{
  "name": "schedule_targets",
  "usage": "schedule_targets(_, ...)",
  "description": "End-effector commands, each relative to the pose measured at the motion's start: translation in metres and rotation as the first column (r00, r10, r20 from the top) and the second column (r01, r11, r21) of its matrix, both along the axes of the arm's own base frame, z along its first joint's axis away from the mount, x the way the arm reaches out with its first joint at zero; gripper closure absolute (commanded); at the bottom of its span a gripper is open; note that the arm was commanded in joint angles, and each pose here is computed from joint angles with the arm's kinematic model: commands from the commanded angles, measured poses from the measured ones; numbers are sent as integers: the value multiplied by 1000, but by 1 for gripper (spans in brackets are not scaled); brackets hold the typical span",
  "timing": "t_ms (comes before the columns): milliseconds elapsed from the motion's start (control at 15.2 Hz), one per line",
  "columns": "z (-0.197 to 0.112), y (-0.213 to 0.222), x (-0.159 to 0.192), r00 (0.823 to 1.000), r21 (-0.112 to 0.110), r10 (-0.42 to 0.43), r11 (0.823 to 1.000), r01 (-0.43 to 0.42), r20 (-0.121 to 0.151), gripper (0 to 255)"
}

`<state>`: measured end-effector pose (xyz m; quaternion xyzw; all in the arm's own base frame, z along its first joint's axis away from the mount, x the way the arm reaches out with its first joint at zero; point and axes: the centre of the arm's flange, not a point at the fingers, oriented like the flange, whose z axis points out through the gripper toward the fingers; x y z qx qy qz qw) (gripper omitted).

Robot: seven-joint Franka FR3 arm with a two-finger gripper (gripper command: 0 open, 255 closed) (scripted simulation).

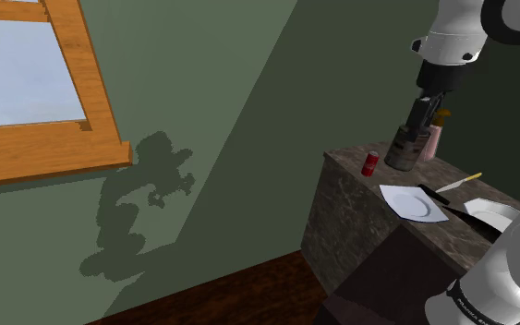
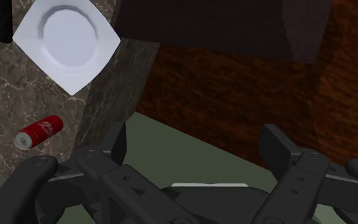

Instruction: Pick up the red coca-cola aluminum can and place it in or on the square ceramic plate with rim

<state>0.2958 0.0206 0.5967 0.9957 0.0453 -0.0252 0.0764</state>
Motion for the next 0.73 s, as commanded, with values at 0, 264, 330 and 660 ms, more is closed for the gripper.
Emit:
schedule_targets(0, 0, 0, 0, 1000, 0, 0, 1000, 0, 0, 0)
schedule_targets(264, -26, -42, 24, 1000, 15, -6, 1000, 6, -6, 0)
schedule_targets(330, -32, -52, 30, 1000, 19, -8, 1000, 8, -8, 0)
schedule_targets(660, -66, -105, 60, 1000, 37, -16, 999, 16, -15, 0)
